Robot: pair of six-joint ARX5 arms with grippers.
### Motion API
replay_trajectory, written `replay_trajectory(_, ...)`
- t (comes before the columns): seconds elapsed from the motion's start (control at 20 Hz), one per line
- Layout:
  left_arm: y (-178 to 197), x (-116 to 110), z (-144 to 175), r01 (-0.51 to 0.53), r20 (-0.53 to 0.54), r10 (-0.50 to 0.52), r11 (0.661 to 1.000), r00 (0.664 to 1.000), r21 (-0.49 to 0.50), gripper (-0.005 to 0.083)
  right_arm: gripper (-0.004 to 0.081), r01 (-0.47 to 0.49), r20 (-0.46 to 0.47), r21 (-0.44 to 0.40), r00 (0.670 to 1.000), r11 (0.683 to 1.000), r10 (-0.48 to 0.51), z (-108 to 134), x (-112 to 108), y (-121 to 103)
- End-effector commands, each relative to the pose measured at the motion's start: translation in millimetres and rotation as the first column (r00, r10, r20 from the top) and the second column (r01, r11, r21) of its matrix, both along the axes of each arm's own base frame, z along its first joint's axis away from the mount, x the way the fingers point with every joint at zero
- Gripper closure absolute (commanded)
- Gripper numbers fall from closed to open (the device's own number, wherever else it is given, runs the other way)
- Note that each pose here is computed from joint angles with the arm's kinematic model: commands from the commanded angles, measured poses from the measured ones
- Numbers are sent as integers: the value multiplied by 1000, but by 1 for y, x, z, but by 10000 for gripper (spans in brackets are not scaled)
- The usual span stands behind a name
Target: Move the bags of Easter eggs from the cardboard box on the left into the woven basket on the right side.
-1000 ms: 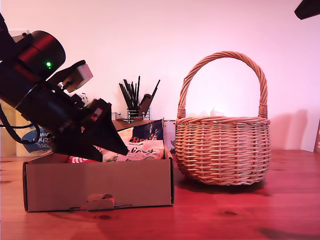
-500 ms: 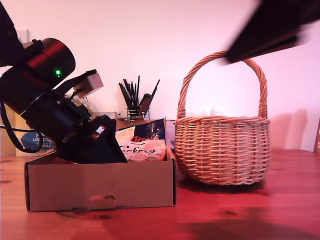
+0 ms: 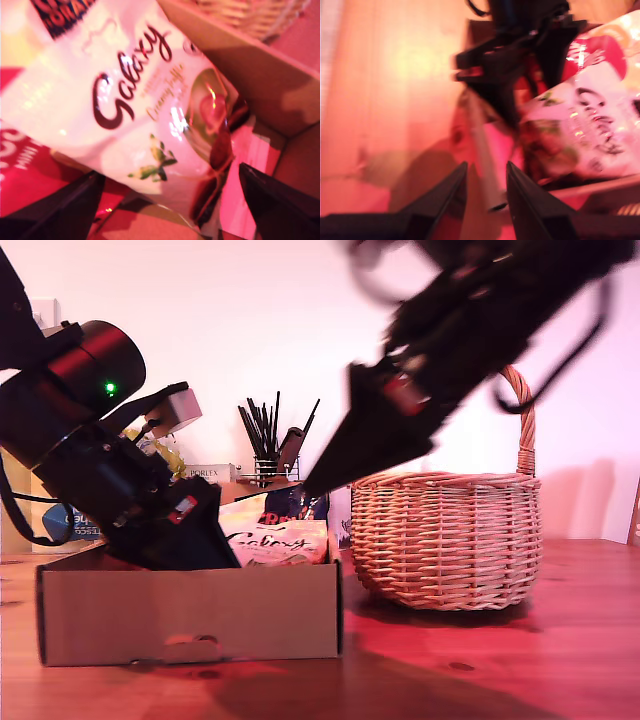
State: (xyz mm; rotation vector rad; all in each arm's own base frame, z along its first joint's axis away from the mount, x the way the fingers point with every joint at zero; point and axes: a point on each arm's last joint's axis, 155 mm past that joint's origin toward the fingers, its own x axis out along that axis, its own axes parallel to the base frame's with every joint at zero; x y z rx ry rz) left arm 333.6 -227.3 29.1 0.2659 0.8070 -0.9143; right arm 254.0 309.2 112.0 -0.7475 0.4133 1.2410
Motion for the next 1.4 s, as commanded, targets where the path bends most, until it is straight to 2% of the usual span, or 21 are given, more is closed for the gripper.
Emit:
replay_trajectory(0.0, 16, -25, -32, 12, -107, -5, 998, 994, 69, -6, 515, -9, 4, -22, 1000, 1000, 9, -6, 6, 8)
replay_trajectory(0.3, 23, -29, -36, 6, -137, 5, 997, 991, 82, -7, 511, -65, -68, -141, 996, 988, 56, -58, 1, 13)
replay_trajectory(0.45, 21, -30, -35, 11, -140, -1, 997, 990, 74, -6, 511, -71, -82, -183, 995, 981, 57, -76, 2, 10)
replay_trajectory(0.55, 18, -31, -34, 21, -143, -12, 998, 990, 56, -6, 550, -73, -91, -190, 994, 979, 57, -78, 1, 9)
replay_trajectory(0.8, 3, -25, -20, 29, -122, -33, 999, 992, -35, -7, 784, -93, -114, -209, 991, 973, 71, -82, -9, 9)
replay_trajectory(1.0, -5, -8, -7, 9, -54, -14, 996, 998, -89, -6, 783, -119, -118, -214, 988, 970, 95, -83, -18, 14)
replay_trajectory(1.15, -8, -7, -4, 9, -47, -14, 995, 999, -102, -5, 783, -137, -128, -222, 986, 965, 110, -85, -25, 16)
replay_trajectory(1.25, -12, -11, -7, 21, -53, -27, 995, 998, -99, 47, 783, -143, -133, -230, 984, 963, 115, -86, -28, 16)
replay_trajectory(1.35, -15, -14, -13, 20, -76, -28, 995, 997, -97, 215, 783, -133, -129, -249, 986, 959, 104, -88, -27, 12)
